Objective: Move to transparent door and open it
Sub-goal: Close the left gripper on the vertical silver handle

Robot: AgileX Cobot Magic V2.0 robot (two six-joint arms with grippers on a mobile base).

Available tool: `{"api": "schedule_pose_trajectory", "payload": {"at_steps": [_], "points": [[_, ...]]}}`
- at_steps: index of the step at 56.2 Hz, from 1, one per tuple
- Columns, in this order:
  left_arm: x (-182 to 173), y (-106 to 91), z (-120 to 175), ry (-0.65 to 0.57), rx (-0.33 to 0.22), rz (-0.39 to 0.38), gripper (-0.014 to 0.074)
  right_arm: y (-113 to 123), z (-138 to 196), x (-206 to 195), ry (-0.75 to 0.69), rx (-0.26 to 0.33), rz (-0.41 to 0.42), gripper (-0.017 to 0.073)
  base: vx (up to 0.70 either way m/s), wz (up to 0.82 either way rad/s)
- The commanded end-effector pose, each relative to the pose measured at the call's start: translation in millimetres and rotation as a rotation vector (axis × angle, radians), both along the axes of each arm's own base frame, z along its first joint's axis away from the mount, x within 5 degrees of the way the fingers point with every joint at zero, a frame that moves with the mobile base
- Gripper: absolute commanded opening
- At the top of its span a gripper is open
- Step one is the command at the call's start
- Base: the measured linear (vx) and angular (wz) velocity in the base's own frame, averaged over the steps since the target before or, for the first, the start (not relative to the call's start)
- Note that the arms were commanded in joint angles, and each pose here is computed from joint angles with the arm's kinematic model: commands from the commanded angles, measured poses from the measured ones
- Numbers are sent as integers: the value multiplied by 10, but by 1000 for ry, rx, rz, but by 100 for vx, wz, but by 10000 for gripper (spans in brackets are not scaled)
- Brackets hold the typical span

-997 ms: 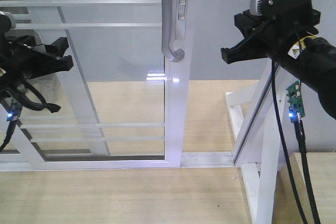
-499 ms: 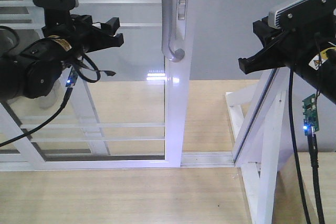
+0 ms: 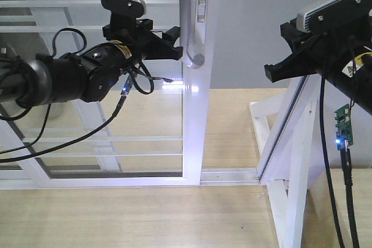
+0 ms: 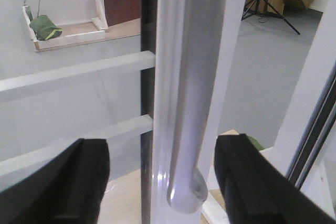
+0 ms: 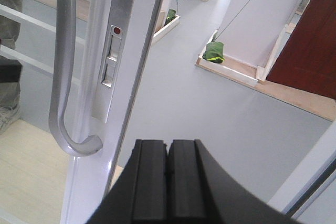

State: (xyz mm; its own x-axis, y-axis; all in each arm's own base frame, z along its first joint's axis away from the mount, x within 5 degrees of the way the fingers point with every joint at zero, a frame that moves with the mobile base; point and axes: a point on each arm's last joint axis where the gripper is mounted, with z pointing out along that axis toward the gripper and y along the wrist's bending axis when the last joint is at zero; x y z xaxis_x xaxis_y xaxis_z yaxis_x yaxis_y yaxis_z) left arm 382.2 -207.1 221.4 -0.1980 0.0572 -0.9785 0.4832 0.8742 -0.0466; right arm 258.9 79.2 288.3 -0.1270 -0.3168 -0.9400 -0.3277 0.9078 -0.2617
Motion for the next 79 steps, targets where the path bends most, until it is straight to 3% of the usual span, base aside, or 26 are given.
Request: {"api": "schedule_pose_trajectory", "payload": {"at_steps": [1, 7, 23, 51, 79], "points": [[30, -79, 403, -156, -119, -11, 533, -24, 255, -2, -153, 19, -8, -6, 0, 0], [102, -134, 433, -159, -164, -11, 533, -24, 255, -2, -155, 13, -7, -6, 0, 0], [312, -267, 472, -164, -212, -11, 533, -15, 213, 26, -140, 9, -7, -6, 0, 0], [426, -460, 555, -187, -229, -34, 533, -8, 179, 48, -134, -16, -3, -6, 0, 0], [473, -489, 466, -197, -213, -36, 533, -8, 179, 48, -134, -16, -3, -6, 0, 0]]}}
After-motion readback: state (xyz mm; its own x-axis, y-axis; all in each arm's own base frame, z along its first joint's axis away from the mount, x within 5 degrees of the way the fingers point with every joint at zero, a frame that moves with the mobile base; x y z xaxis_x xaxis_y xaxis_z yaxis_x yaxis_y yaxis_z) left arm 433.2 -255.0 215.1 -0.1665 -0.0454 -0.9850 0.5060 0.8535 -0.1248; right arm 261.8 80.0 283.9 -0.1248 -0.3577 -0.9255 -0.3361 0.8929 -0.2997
